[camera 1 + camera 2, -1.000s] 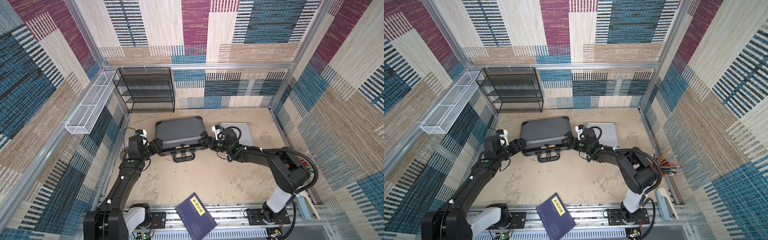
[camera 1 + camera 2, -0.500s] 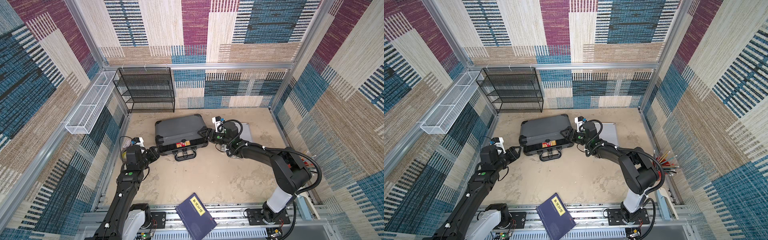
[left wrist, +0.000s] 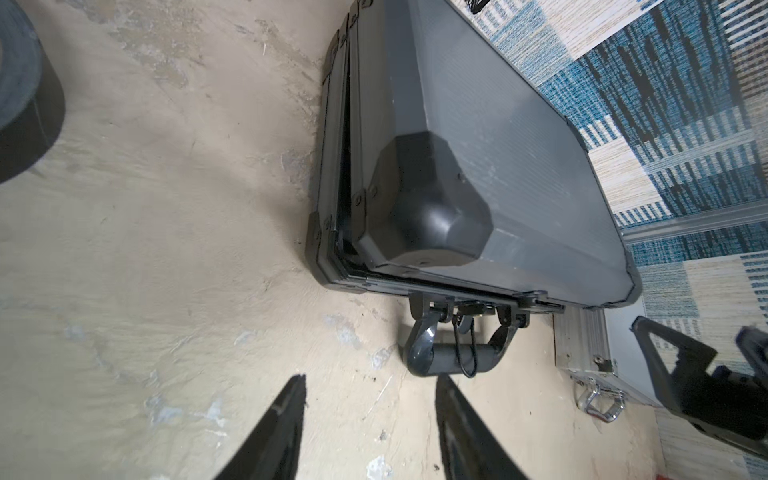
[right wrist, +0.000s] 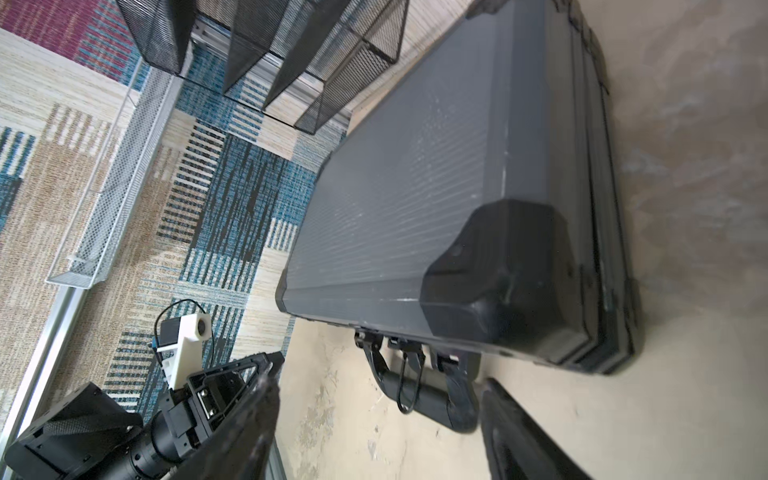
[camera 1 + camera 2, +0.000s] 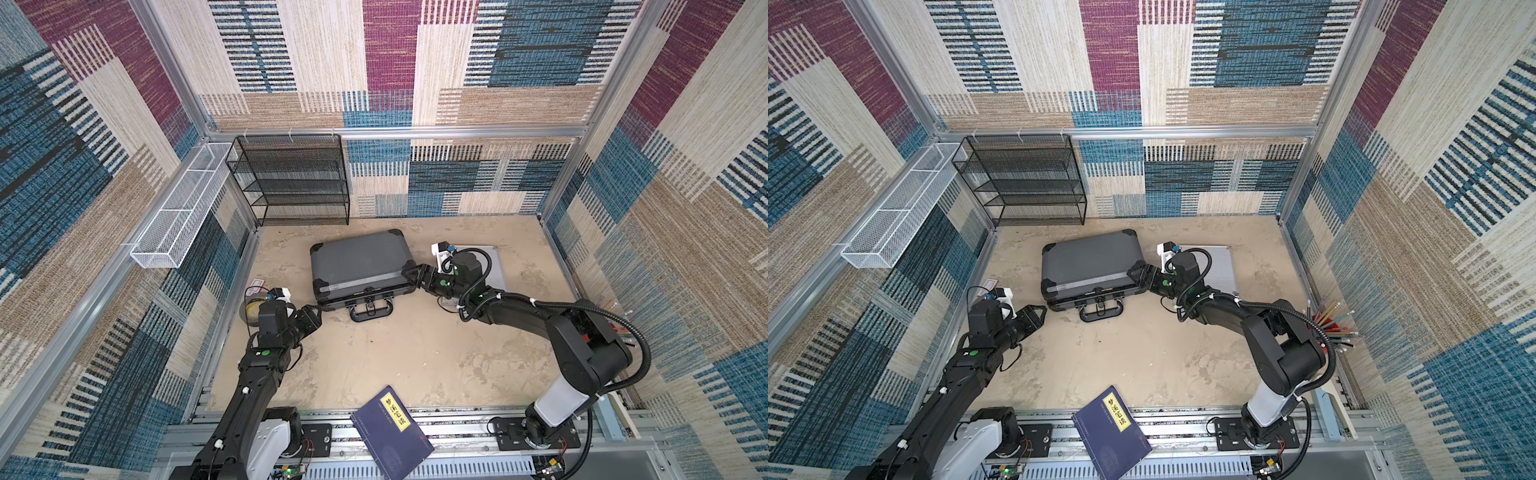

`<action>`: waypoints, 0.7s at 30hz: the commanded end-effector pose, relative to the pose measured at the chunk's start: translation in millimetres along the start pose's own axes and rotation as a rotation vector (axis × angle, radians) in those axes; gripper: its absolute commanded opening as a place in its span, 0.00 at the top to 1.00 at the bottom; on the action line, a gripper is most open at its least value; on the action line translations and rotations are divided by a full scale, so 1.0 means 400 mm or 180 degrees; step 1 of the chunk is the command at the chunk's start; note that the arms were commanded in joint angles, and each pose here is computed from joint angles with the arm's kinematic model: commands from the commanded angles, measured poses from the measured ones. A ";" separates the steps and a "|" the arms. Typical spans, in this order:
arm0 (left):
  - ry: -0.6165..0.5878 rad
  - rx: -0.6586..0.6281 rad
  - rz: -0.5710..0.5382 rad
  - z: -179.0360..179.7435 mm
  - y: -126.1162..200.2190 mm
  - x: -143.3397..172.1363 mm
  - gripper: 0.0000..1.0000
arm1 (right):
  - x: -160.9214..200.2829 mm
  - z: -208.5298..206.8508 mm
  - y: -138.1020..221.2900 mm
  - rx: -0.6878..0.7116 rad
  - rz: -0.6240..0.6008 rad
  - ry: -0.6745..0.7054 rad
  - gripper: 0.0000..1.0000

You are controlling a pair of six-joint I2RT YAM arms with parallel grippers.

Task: Open the poker set cases
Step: Open the case lid on the poker set case.

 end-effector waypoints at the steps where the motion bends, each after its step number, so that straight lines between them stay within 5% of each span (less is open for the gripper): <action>1: 0.0064 0.0138 -0.0045 -0.015 -0.014 -0.009 0.49 | 0.018 -0.007 0.009 -0.0061 0.0025 -0.0079 0.19; 21: 0.0102 0.0353 0.0124 -0.029 -0.098 -0.006 0.56 | -0.008 -0.025 -0.029 -0.0314 -0.0045 -0.0341 0.15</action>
Point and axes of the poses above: each gripper's point midway between its finger pads, its own y axis back along the fingers, its own z axis along the line the jaws close on, x = y × z, the point moved 1 cm from there along y, back along the fingers, and after that the axes turned 13 degrees about -y, right-handed, at the moved point
